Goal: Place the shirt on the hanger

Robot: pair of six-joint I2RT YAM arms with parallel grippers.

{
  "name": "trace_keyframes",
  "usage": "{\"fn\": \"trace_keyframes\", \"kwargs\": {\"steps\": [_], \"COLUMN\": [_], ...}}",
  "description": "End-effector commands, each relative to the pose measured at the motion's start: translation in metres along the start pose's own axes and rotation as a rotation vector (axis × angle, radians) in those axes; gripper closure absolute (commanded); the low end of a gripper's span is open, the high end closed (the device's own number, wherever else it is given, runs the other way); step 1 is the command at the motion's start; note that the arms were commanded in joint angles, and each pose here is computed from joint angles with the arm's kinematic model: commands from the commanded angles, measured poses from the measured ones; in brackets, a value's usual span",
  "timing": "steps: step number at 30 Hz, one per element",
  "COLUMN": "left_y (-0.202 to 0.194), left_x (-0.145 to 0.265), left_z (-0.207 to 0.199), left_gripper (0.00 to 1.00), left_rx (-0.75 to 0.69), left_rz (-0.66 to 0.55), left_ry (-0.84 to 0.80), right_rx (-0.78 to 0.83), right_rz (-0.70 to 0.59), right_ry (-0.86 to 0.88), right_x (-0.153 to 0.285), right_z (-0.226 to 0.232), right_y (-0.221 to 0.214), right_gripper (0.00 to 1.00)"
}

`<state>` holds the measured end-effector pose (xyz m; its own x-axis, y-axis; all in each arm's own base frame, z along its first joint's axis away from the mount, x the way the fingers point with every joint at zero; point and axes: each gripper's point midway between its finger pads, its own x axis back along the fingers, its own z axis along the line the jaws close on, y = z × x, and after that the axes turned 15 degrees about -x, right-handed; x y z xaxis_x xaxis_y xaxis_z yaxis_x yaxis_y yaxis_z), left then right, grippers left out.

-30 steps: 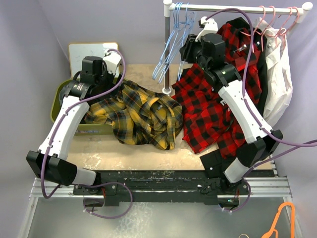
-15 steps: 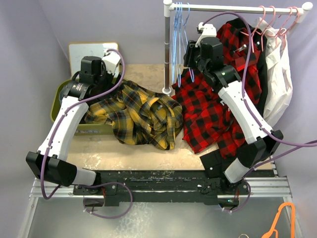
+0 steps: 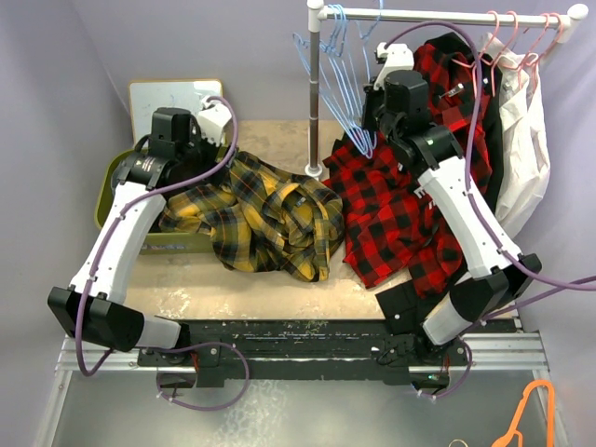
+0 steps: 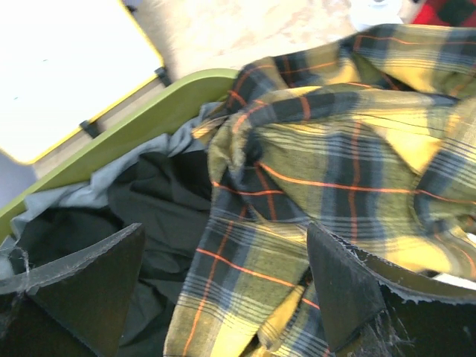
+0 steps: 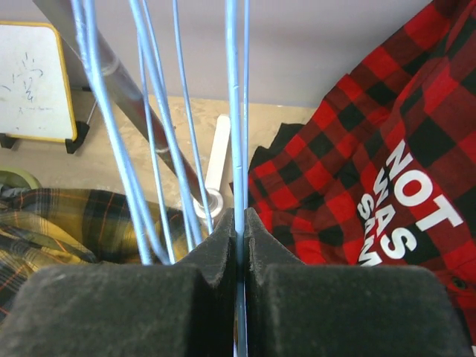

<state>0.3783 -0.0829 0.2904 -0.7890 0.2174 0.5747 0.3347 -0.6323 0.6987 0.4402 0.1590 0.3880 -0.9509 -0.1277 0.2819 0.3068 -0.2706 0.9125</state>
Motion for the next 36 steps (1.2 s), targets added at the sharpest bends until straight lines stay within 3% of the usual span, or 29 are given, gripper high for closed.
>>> {"fn": "trace_keyframes", "kwargs": {"steps": [1,5,8,10,14,21,26,31,33,36], "left_y": [0.025,0.035,0.044,0.046,0.057,0.060,0.046,0.034,0.031,0.036], "left_x": [0.024,0.037,0.036,0.028,0.022,-0.010,-0.052,-0.078,-0.084,-0.084], "left_z": [-0.031,-0.083,-0.116,-0.126,-0.148,-0.168,-0.160,-0.156,-0.155,-0.152], "left_gripper": [0.09,0.09,0.19,0.21,0.03,0.02,0.13,0.26,0.38,0.73], "left_rx": [-0.061,-0.132,-0.206,-0.215,-0.235,-0.258,-0.236,-0.239,-0.234,-0.223], "left_rz": [-0.153,-0.191,-0.173,-0.156,-0.180,-0.127,-0.052,0.012,0.030,0.028], "left_ry": [-0.189,-0.431,-0.510,-0.524,-0.539,-0.467,-0.341,-0.282,-0.263,-0.255], "right_rx": [0.010,0.009,-0.003,-0.017,-0.062,-0.173,-0.291,-0.376,-0.405,-0.443], "right_rz": [-0.133,-0.138,-0.141,-0.140,-0.104,0.026,0.181,0.274,0.322,0.424], "right_ry": [0.044,0.044,0.033,0.032,0.014,0.044,0.155,0.238,0.262,0.324], "right_x": [0.036,0.051,0.069,0.082,0.113,0.182,0.226,0.276,0.293,0.320], "right_z": [0.008,0.005,-0.004,-0.011,-0.032,-0.064,-0.065,-0.069,-0.069,-0.065], "right_y": [0.054,0.059,0.056,0.051,0.022,-0.050,-0.113,-0.147,-0.160,-0.182], "right_gripper": [1.00,1.00,1.00,1.00,1.00,1.00,1.00,1.00,1.00,1.00]}}
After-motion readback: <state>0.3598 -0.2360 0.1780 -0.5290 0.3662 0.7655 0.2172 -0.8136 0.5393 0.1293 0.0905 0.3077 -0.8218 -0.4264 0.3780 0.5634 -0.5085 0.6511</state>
